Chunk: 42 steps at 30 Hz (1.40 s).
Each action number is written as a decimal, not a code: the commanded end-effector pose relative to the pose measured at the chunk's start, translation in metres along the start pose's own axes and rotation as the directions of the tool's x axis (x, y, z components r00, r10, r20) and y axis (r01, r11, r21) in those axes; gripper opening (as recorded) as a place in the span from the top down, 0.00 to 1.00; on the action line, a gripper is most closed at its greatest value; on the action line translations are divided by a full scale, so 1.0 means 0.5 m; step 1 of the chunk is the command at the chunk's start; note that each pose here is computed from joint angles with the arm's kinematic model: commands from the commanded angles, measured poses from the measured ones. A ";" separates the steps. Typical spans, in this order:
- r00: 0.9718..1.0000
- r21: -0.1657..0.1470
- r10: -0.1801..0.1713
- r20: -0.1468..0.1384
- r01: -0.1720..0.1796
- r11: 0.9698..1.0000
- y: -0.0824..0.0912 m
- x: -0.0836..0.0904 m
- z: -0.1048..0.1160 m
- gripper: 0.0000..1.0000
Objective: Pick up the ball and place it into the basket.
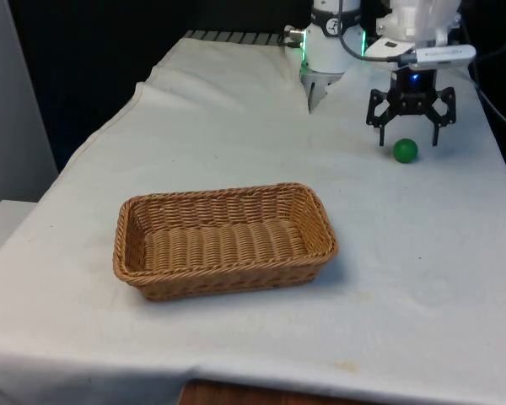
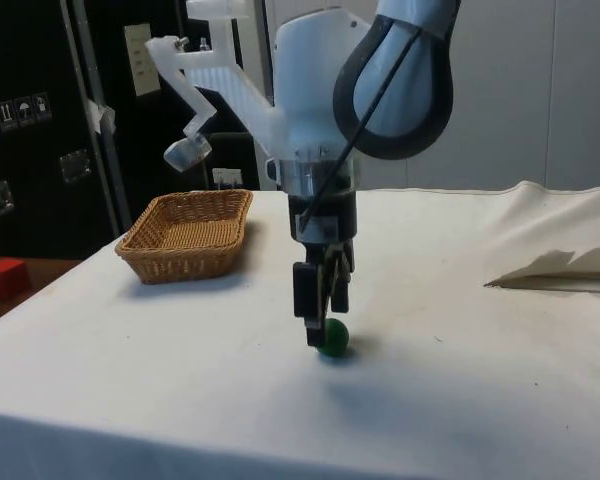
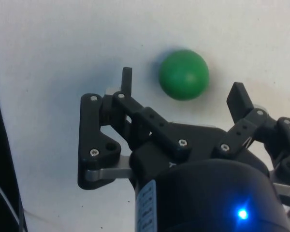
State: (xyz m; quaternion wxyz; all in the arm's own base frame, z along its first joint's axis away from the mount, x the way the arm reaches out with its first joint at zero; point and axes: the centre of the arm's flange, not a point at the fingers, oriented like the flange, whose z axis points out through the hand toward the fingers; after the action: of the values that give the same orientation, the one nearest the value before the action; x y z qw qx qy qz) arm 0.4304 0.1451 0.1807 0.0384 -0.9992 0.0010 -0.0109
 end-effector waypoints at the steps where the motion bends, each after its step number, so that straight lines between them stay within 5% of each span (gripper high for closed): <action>1: 1.000 -0.001 -0.002 0.002 0.002 1.000 -0.002 0.000 0.003 0.00; 31: 1.000 -0.009 -0.010 -0.002 0.010 1.000 -0.010 0.001 0.032 0.02; 33: 1.000 -0.009 -0.010 -0.001 0.010 1.000 -0.010 0.000 0.032 0.17; 34: 1.000 -0.008 -0.010 -0.002 0.010 1.000 -0.011 0.001 0.031 0.43; 37: 1.000 -0.008 -0.010 -0.002 0.010 1.000 -0.011 0.001 0.031 0.71; 41: 1.000 -0.008 -0.010 -0.002 0.010 1.000 -0.011 0.001 0.031 0.99; 42: 1.000 -0.008 -0.010 -0.002 0.010 1.000 -0.011 0.001 0.031 0.99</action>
State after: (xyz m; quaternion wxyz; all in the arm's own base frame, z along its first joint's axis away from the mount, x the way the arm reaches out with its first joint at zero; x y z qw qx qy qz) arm 0.4311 0.1512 0.1651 0.0333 -0.9994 -0.0044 -0.0117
